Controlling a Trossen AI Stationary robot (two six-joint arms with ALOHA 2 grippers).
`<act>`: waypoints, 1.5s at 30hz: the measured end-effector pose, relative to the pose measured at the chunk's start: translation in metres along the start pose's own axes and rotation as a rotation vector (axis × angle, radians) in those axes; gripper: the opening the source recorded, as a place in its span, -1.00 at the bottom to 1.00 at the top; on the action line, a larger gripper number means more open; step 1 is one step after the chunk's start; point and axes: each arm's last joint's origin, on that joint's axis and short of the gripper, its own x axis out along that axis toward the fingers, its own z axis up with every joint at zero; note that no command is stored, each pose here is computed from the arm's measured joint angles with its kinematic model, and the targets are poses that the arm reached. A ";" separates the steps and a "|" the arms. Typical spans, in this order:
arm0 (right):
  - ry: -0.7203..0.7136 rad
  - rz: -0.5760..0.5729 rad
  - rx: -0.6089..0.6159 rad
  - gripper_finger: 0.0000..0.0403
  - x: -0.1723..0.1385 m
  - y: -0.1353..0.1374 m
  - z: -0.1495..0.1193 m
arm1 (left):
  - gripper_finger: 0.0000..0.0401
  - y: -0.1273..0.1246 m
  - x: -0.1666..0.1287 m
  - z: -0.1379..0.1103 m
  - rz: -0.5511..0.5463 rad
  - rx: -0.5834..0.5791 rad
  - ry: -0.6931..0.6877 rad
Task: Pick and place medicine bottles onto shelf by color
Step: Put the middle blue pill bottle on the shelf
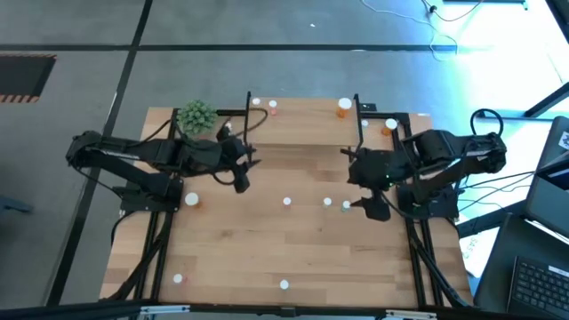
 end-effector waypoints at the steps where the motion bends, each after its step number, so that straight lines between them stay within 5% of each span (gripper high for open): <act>1: -0.005 0.005 0.001 0.61 0.000 0.002 0.000 | -0.26 -0.003 -0.001 -0.003 -0.025 0.003 0.021; 10: -0.060 0.055 -0.018 0.61 0.002 0.016 0.004 | -0.26 -0.027 -0.018 -0.018 -0.192 0.038 0.134; 29: -0.024 0.072 0.101 0.61 0.012 0.028 0.005 | -0.26 -0.048 -0.042 -0.039 -0.247 -0.154 0.300; 45: 0.291 -0.057 0.137 0.61 0.062 0.032 0.001 | -0.26 -0.054 -0.049 -0.042 -0.275 -0.156 0.315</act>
